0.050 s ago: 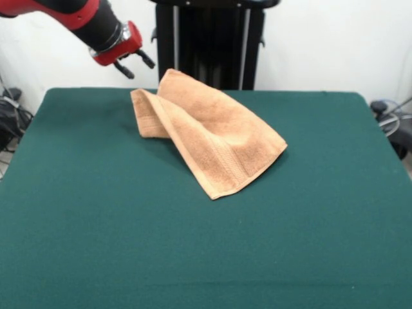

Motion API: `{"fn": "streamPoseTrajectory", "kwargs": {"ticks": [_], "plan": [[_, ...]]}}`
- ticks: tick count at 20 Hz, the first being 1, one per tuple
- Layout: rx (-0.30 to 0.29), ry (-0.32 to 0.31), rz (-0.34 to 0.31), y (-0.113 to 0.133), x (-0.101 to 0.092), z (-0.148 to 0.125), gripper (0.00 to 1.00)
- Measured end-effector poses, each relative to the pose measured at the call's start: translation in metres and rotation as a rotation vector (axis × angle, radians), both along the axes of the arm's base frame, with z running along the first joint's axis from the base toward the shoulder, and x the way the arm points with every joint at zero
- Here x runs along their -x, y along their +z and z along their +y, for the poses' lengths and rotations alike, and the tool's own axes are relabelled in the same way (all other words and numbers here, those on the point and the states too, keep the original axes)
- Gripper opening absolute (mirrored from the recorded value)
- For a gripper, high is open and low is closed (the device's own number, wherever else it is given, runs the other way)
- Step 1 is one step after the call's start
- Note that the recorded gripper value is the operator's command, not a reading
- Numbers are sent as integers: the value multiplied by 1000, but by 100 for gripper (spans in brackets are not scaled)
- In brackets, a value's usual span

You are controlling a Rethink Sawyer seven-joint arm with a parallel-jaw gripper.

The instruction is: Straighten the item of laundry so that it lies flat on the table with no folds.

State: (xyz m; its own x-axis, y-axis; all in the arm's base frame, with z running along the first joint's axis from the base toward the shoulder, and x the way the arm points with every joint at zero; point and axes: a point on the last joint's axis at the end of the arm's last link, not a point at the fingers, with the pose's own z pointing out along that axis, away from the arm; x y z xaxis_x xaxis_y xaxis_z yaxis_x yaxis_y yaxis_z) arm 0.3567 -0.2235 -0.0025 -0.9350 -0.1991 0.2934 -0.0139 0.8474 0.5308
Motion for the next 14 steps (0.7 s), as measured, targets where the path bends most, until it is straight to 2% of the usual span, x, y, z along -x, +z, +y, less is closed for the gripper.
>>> {"fn": "streamPoseTrajectory", "kwargs": {"ticks": [14], "plan": [[12,-1,-2,1,5,-7,100]]}}
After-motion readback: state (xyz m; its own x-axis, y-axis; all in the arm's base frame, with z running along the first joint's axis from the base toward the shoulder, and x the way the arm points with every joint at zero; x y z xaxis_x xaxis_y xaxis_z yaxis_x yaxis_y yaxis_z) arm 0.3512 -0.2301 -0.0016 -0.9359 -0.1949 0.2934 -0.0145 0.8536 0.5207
